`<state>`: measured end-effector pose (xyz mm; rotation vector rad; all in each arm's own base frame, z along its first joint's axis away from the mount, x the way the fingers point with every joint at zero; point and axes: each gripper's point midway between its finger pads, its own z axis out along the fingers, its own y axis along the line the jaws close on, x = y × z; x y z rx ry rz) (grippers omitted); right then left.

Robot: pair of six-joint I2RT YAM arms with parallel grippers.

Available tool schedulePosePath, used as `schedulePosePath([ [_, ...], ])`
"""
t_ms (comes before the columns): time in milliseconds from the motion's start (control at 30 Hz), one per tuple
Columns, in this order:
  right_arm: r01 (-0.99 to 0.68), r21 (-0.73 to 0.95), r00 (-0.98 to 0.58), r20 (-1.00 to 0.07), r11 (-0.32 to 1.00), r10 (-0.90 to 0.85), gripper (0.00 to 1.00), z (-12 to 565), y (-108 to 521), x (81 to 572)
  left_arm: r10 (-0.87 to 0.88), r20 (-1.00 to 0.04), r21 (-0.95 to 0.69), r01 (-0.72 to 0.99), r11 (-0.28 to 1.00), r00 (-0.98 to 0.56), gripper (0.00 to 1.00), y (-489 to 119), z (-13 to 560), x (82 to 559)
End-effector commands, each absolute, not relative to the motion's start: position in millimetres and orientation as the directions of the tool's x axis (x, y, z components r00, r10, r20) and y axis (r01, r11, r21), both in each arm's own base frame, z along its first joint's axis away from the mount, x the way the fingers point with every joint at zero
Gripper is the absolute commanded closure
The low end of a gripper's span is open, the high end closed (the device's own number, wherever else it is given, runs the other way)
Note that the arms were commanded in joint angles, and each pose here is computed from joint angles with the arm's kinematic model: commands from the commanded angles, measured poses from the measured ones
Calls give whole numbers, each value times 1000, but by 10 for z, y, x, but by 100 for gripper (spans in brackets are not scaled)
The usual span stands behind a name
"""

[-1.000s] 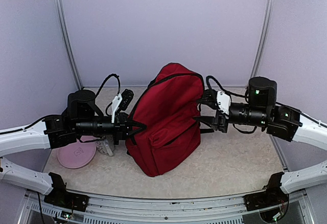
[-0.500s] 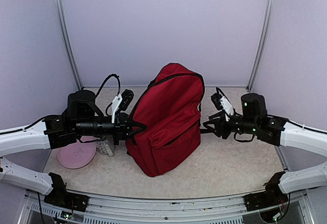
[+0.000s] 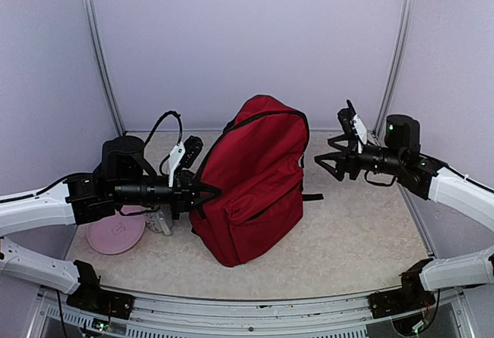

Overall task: Pack the student bag
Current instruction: Adjust the student bag at the center of the board.

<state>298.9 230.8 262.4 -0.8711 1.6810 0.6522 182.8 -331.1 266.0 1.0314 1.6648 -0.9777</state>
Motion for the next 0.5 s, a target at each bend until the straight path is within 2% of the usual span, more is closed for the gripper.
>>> schedulePosePath([
  [0,-890,-98,17,-983,445,-184,1,3021,2473,2952,179,-975,-86,963,254,-134,94,-3351,2949,1693],
  [167,-917,-78,-7,-977,392,-213,2,2867,2652,3197,183,-980,-43,979,199,-81,94,-3359,2986,1572],
  [267,-958,-28,-25,-983,286,-182,9,2839,2797,3153,194,-980,-18,983,183,-54,94,-3366,2961,1522],
  [300,-964,-10,-38,-984,267,-172,15,2842,2827,3155,198,-979,-15,984,176,-51,94,-3375,2954,1508],
  [333,-968,3,-46,-985,250,-167,25,2843,2852,3158,202,-978,-13,986,169,-48,94,-3380,2947,1496],
  [400,-974,37,-74,-985,225,-158,56,2822,2890,3162,204,-978,-11,987,158,-43,94,-3388,2941,1482],
  [467,-976,70,-104,-982,208,-155,83,2800,2912,3156,204,-978,-3,987,158,-36,94,-3383,2942,1486],
])
